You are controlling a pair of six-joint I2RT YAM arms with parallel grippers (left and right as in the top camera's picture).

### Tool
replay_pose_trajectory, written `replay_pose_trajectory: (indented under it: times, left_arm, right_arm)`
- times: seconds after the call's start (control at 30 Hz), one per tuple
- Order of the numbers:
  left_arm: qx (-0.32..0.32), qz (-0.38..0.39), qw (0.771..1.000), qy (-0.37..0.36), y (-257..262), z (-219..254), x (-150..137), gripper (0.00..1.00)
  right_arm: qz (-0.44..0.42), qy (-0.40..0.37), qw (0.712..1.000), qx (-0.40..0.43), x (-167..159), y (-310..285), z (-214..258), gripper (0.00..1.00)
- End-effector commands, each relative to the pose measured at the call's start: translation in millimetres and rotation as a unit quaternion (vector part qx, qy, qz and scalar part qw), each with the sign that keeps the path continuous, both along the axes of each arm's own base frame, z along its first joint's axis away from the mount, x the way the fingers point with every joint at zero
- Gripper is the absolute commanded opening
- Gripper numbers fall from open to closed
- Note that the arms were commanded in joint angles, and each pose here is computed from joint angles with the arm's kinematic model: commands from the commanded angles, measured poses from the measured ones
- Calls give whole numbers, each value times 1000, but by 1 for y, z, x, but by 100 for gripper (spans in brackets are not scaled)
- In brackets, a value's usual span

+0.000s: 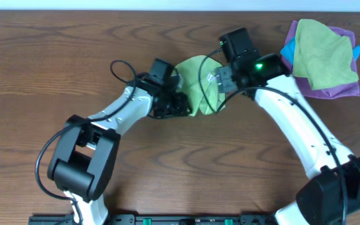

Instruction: Fold the cloth

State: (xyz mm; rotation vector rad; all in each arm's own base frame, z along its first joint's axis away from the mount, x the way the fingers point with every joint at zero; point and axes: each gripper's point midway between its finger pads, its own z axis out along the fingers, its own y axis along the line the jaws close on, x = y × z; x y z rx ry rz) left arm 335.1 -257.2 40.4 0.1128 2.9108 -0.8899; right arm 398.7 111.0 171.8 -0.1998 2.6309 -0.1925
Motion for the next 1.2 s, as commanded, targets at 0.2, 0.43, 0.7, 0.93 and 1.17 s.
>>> replay_pose_trajectory:
  times: [0.2, 0.43, 0.7, 0.93, 1.17]
  left_arm:
    - [90, 35, 995, -36, -24, -20, -10, 43]
    - [150, 18, 983, -102, -17, -41, 8, 52]
    - [240, 6, 950, -198, 10, -35, 39, 49]
    - [296, 26, 927, -231, 29, -30, 51, 10]
    - [319, -21, 910, -263, 28, -13, 61, 6]
  right_arm:
    - [38, 95, 989, 107, -37, 19, -20, 66]
    - [48, 139, 985, 89, -59, 17, -52, 66]
    - [58, 133, 986, 87, -57, 17, -56, 65]
    - [62, 130, 985, 96, -55, 21, -55, 65]
    - [69, 127, 983, 112, -54, 27, -54, 64]
